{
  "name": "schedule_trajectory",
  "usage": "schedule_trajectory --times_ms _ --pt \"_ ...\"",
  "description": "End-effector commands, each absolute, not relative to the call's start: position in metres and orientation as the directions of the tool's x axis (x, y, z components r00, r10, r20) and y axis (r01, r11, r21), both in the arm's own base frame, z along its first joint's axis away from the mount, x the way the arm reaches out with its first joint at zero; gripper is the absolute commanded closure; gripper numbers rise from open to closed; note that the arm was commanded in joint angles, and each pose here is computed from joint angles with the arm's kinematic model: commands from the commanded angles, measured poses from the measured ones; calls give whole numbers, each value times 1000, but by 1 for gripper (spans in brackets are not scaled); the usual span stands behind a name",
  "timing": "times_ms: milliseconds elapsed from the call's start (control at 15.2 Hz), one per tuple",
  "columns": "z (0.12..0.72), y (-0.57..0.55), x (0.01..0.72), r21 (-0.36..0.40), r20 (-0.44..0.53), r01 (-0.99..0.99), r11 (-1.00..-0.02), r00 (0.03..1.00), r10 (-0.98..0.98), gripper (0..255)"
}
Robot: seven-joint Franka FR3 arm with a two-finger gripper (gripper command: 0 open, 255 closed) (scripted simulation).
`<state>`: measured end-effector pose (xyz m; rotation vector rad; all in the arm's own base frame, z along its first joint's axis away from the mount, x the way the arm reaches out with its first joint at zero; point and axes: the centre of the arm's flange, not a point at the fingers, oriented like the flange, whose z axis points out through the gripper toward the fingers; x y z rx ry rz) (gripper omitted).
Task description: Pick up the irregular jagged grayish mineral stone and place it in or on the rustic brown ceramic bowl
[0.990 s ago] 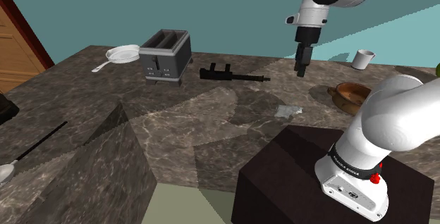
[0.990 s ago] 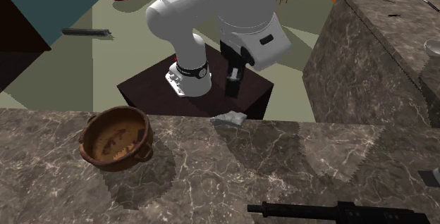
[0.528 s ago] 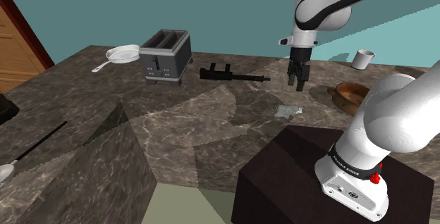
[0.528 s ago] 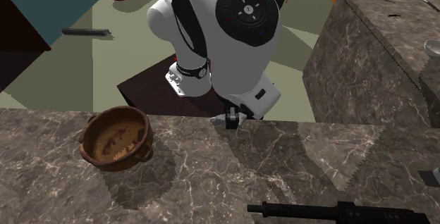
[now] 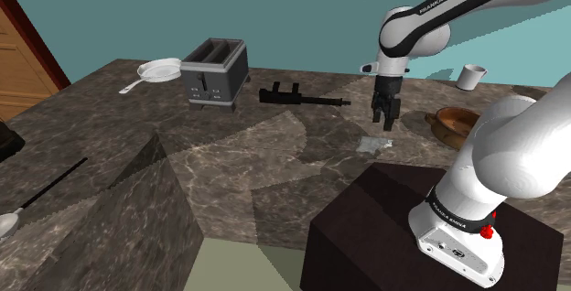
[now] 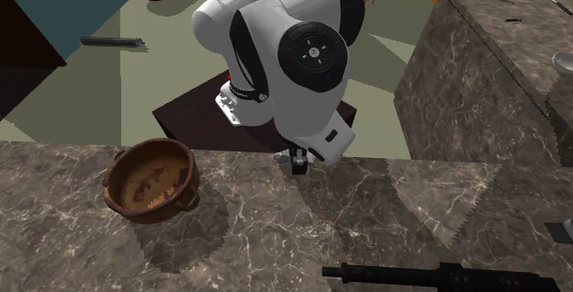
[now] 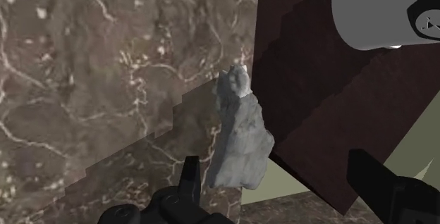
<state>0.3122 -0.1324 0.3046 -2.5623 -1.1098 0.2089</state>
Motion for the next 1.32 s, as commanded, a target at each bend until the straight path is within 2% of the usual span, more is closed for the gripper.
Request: schedule_trajectory --times_ms 0,396,462,1056,1122,1188,1254 --pt "301 -131 312 -363 0 680 -637 684 729 0" --pt "301 -131 312 -363 0 680 -637 684 729 0" --pt "301 -131 312 -363 0 680 -637 684 729 255" --pt "301 -131 312 -363 0 680 -637 684 729 255" --pt "301 -131 312 -363 0 680 -637 684 729 0" --pt "301 -109 300 -239 -89 788 -568 564 821 0" --pt "298 -96 290 -161 -158 849 -503 481 862 0"
